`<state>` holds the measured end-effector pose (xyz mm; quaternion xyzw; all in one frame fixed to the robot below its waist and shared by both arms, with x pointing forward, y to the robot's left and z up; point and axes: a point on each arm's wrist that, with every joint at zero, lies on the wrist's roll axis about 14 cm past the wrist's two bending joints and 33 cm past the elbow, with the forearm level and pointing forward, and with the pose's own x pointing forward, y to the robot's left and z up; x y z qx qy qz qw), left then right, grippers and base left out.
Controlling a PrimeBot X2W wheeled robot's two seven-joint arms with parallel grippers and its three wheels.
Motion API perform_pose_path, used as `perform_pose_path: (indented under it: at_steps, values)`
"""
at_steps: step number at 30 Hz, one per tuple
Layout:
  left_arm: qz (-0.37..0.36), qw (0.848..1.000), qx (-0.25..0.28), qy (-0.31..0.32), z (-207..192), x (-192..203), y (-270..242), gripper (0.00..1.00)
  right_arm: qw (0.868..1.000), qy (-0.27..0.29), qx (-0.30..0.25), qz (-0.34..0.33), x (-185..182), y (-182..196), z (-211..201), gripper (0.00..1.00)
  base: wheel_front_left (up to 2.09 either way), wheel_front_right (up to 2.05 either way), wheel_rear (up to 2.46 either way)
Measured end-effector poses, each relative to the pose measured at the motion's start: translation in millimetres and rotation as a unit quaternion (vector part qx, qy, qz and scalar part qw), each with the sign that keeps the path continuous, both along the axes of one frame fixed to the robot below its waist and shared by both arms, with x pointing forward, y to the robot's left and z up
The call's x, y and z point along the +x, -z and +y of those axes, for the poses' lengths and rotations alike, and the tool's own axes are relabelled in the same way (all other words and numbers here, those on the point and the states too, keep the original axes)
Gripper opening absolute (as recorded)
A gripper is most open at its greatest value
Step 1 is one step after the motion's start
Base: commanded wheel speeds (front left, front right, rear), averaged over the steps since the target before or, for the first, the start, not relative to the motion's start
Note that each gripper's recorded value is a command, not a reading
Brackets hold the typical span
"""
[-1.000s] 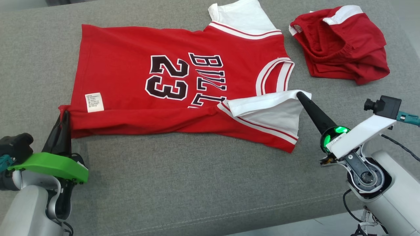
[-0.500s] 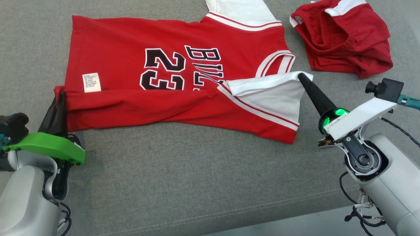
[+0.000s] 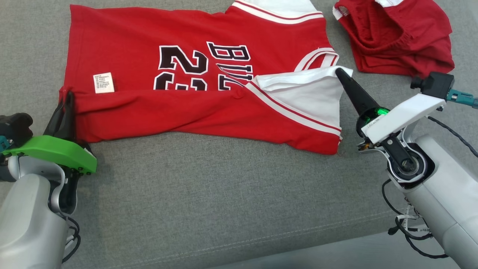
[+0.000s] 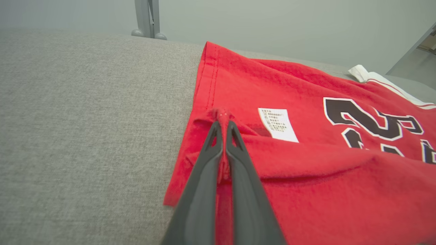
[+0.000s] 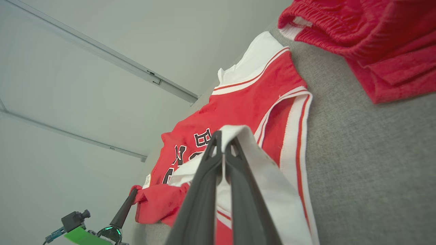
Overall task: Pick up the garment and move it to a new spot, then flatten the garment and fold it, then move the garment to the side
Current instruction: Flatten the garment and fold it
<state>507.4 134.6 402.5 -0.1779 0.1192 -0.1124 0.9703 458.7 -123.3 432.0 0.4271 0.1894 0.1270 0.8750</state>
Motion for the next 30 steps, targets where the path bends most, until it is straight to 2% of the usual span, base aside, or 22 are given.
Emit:
perform_pose_path:
  at_steps: [8, 9, 10, 11, 12, 23, 30]
  values:
    - [0.001, 1.000, 0.000, 0.005, -4.1, 5.4, 0.7, 0.00, 1.000, -0.002, -0.014, 0.011, 6.3, 10.8, 0.6, 0.00, 0.00, 0.00, 0.00]
    - [0.004, 1.000, 0.001, 0.006, -4.6, 5.0, 2.2, 0.00, 1.000, -0.003, -0.015, 0.013, 6.4, 12.4, 1.8, 0.19, 0.00, 0.00, 0.00]
    - [0.006, 1.000, 0.000, 0.006, -5.2, 4.8, 3.4, 0.29, 1.000, -0.004, -0.015, 0.015, 6.8, 13.8, 3.2, 0.45, 0.00, 0.00, 0.00]
    - [0.008, 1.000, -0.001, 0.006, -5.7, 4.5, 4.5, 0.47, 1.000, -0.005, -0.016, 0.016, 7.6, 14.8, 4.4, 0.71, 0.00, 0.00, 0.00]
    - [0.009, 1.000, -0.001, 0.006, -5.7, 4.2, 5.5, 1.00, 1.000, -0.006, -0.016, 0.016, 8.5, 14.9, 5.4, 1.00, 0.00, 0.00, 0.00]
    - [0.002, 1.000, -0.003, 0.001, -3.6, 11.7, 0.2, 1.00, 0.999, 0.034, -0.016, -0.032, 31.6, -1.8, 3.5, 1.00, 0.00, 0.00, 0.00]
    - [0.003, 1.000, 0.008, -0.014, 10.7, 8.9, -1.9, 1.00, 0.998, 0.026, -0.025, -0.043, 27.0, -6.0, 10.1, 1.00, 0.00, 0.00, 0.00]
